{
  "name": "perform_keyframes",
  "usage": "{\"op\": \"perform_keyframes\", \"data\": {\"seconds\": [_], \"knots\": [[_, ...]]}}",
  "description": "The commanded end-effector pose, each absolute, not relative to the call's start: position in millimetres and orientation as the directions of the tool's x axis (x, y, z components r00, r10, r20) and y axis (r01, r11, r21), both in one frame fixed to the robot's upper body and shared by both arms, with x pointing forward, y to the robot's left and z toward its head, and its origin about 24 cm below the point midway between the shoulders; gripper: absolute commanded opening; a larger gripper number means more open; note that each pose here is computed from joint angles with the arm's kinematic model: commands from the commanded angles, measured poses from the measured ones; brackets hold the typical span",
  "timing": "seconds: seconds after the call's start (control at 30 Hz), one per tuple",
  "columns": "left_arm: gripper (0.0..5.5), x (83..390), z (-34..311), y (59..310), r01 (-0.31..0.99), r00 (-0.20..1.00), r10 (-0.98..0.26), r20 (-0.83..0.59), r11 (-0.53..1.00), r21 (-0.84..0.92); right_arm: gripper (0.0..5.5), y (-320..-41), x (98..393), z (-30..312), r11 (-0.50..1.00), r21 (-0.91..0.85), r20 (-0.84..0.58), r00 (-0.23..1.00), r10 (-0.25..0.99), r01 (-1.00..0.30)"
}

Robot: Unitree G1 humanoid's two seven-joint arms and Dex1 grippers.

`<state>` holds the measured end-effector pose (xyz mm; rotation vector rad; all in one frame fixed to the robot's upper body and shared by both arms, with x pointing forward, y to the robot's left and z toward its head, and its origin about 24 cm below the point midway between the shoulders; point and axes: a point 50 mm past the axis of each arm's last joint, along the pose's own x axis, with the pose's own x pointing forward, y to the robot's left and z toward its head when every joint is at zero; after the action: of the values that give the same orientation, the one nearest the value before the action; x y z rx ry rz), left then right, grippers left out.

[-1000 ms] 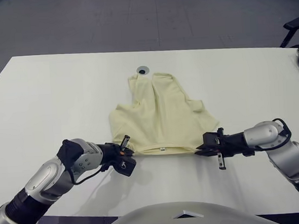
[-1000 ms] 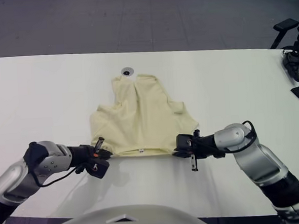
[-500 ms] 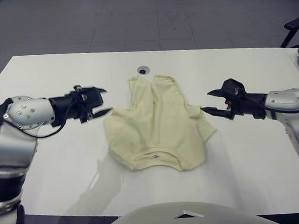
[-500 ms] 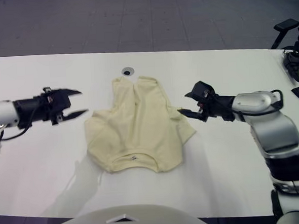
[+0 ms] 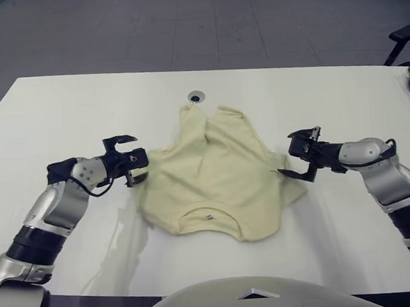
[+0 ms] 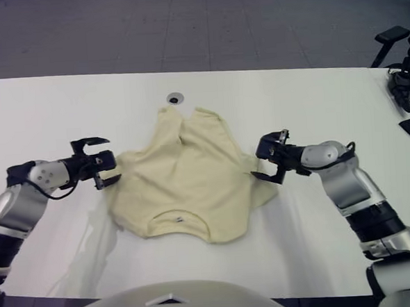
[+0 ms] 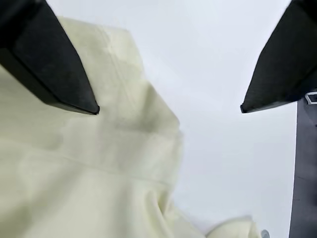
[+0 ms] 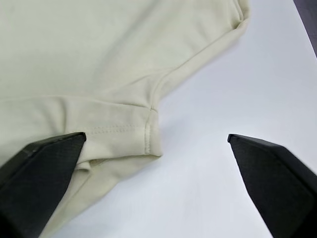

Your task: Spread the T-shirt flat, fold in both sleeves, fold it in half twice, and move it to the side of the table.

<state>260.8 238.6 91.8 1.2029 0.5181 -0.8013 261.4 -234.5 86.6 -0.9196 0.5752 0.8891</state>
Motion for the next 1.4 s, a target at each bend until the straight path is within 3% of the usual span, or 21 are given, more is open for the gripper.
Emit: {"op": "perform_keyframes", "data": {"seconds": [0.03,0.2,0.33,0.53,0.6,0.73,0.87,1.1,1.4], "knots": [[5.38,217,68,241,0.923,0.383,-0.279,-0.881,0.083,0.375,5.4,-251,223,66,0.247,-0.261,-0.885,0.334,0.324,-0.933],[5.38,191,80,233,0.963,0.268,-0.321,-0.908,0.064,0.261,5.4,-250,211,71,0.252,-0.233,-0.894,0.309,0.325,-0.939],[5.38,191,94,235,0.957,0.289,-0.323,-0.901,0.072,0.281,5.4,-244,210,83,0.282,-0.227,-0.873,0.323,0.365,-0.932],[5.38,260,173,224,0.84,0.538,-0.559,-0.632,0.29,0.458,5.4,-216,245,148,0.348,-0.292,-0.699,0.447,0.558,-0.891],[5.38,292,188,213,0.801,0.589,-0.599,-0.542,0.344,0.49,5.4,-202,271,163,0.371,-0.33,-0.619,0.496,0.609,-0.868],[5.38,342,164,176,0.781,0.619,-0.59,-0.518,0.394,0.484,5.4,-173,330,148,0.442,-0.389,-0.556,0.588,0.587,-0.809],[5.38,367,126,139,0.825,0.565,-0.588,-0.579,0.391,0.408,5.4,-143,368,124,0.475,-0.417,-0.549,0.631,0.549,-0.775],[5.38,377,109,131,0.868,0.496,-0.568,-0.656,0.33,0.371,5.4,-113,387,103,0.441,-0.433,-0.567,0.618,0.545,-0.786],[5.38,371,111,137,0.9,0.434,-0.59,-0.681,0.254,0.354,5.4,-126,383,75,0.392,-0.449,-0.645,0.595,0.481,-0.803]]}}
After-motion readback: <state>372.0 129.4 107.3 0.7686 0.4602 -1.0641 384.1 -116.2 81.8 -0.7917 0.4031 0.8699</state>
